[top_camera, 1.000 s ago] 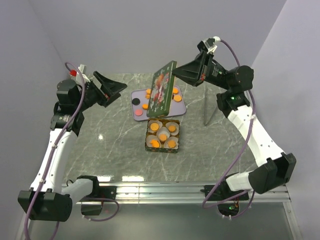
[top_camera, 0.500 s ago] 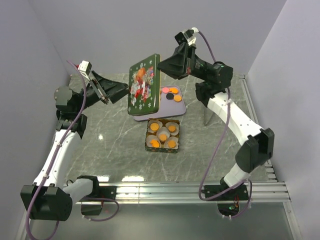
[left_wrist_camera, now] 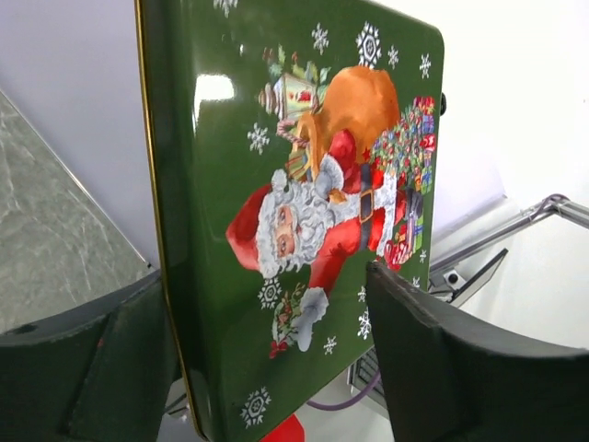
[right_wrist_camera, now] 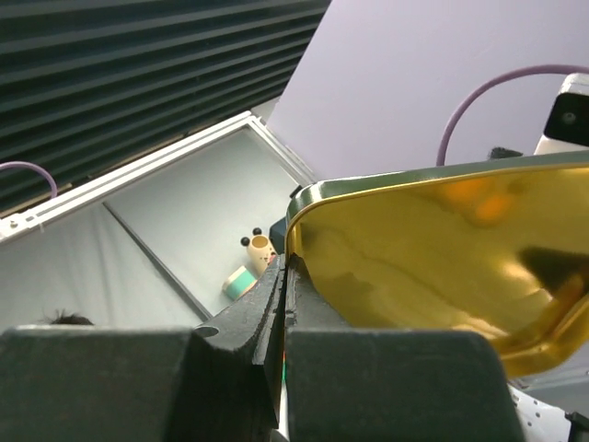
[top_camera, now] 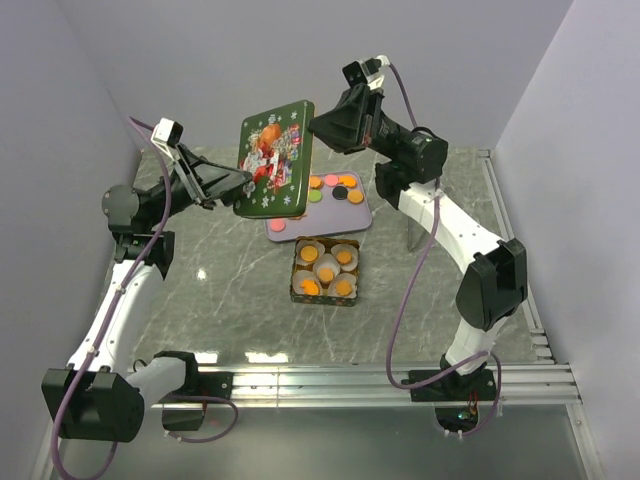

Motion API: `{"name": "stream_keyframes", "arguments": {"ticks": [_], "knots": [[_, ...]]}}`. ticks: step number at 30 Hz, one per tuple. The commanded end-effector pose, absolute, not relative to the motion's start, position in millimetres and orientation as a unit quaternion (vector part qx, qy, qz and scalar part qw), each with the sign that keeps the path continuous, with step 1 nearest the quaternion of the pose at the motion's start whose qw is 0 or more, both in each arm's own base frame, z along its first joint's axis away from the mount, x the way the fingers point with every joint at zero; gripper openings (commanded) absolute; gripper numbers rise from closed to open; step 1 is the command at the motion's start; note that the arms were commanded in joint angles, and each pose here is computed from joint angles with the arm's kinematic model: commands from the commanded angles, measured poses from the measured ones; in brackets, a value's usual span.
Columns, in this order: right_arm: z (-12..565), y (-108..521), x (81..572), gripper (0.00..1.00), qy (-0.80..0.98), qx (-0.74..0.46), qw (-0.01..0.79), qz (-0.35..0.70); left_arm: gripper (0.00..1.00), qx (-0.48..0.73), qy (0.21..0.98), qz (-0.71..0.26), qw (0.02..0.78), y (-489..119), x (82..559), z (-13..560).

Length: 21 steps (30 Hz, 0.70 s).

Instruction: Pack the cookies

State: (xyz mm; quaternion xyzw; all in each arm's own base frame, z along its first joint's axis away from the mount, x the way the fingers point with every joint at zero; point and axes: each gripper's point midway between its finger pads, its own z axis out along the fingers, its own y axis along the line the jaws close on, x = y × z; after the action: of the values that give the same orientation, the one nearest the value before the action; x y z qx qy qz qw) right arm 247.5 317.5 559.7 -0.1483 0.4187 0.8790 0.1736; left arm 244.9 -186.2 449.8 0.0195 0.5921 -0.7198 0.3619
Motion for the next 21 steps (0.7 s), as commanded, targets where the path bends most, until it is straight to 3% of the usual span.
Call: {"name": "stream_keyframes", "arguments": {"ticks": [1,4,5,8,10,15,16,17,21], "knots": [[576.7,298.7,225.2,0.00,0.373,-0.145,0.114,0.909,0.77,0.070,0.571,-0.726,0.376,-188.7,224.5,469.9],[569.8,297.7,225.4,0.00,0.371,-0.146,0.103,0.911,0.64,0.071,0.568,-0.729,0.375,-188.6,223.2,472.3],[566.1,297.8,226.6,0.00,0.372,-0.145,0.101,0.911,0.52,0.073,0.567,-0.730,0.375,-188.6,222.4,473.9],[552.5,292.8,227.0,0.00,0.367,-0.143,0.091,0.915,0.35,0.074,0.566,-0.730,0.376,-188.6,222.6,478.0],[540.3,292.6,231.5,0.00,0.372,-0.131,0.082,0.915,0.31,0.074,0.568,-0.729,0.376,-188.8,224.0,479.2],[516.1,291.7,241.7,0.00,0.398,-0.118,0.074,0.907,0.05,0.065,0.580,-0.719,0.377,-189.1,230.2,475.9],[513.3,292.6,242.3,0.02,0.406,-0.119,0.074,0.903,0.02,0.063,0.581,-0.719,0.377,-188.8,231.1,474.6],[506.2,296.9,243.4,0.14,0.424,-0.118,0.072,0.895,0.01,0.061,0.582,-0.720,0.374,-189.2,231.7,472.7],[486.4,303.8,248.3,0.38,0.471,-0.108,0.074,0.872,0.00,0.056,0.582,-0.718,0.377,-188.8,233.9,470.9]]}}
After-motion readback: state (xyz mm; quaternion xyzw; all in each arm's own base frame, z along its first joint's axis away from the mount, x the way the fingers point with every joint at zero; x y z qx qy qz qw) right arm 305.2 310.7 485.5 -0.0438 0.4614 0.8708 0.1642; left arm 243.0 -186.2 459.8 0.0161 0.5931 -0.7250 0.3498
